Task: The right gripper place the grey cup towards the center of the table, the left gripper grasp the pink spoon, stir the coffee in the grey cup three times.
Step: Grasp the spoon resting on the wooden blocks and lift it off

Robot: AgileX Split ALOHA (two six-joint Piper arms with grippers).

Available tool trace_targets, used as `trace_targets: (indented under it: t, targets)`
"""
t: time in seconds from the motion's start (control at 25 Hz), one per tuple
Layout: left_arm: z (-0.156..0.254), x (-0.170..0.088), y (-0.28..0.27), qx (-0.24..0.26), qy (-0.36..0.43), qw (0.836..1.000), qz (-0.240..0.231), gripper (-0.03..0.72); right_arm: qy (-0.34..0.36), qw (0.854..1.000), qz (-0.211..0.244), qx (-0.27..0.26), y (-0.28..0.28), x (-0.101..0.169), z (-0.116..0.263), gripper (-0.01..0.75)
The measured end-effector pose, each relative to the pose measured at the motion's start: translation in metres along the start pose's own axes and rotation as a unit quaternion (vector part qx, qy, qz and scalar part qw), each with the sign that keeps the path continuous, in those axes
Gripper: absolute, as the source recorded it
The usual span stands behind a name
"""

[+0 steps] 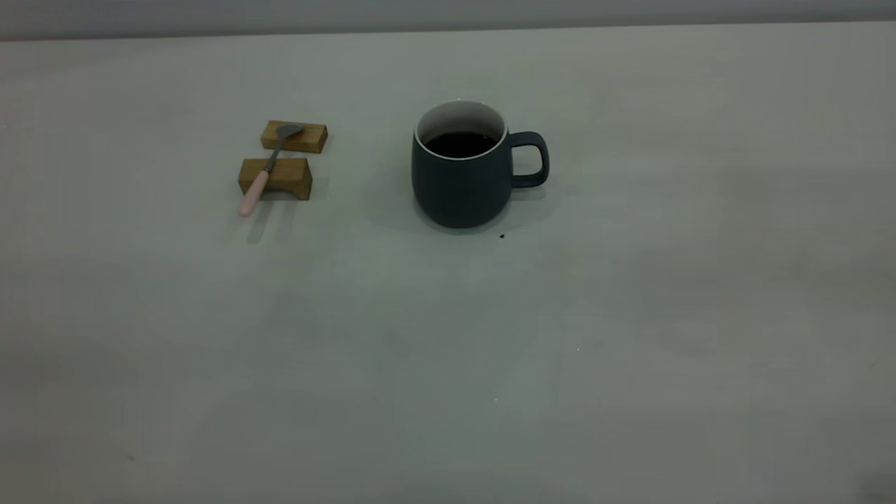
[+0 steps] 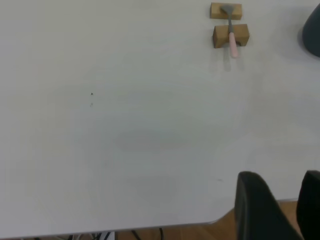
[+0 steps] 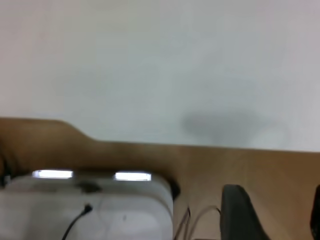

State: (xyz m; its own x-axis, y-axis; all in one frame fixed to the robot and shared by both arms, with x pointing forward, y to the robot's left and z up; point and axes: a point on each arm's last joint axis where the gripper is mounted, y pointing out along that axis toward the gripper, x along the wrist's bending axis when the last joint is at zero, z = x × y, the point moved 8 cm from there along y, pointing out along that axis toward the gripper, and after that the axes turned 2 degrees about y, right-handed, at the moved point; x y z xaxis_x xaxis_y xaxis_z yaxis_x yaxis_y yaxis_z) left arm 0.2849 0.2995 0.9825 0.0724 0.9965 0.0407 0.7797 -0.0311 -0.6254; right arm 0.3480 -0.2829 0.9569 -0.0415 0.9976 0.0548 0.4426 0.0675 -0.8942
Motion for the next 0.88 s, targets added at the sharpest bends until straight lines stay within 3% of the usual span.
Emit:
trace_targets:
  t: [0.24,0.52,0.88]
  targets:
    - [0.000,0.000,0.000,0.000,0.000,1.000,0.000,0.276,0.002,0.993,-0.010,-0.117,-0.023,-0.001,0.011,0.389]
    - [0.000,0.000,0.000,0.000,0.000,1.000,0.000,0.274,0.003,0.971,-0.019,-0.240,-0.050,-0.003,0.022,0.389]
    - [0.000,0.000,0.000,0.000,0.000,1.000,0.000,0.274,0.003,0.967,-0.020,-0.255,-0.054,-0.003,0.024,0.389]
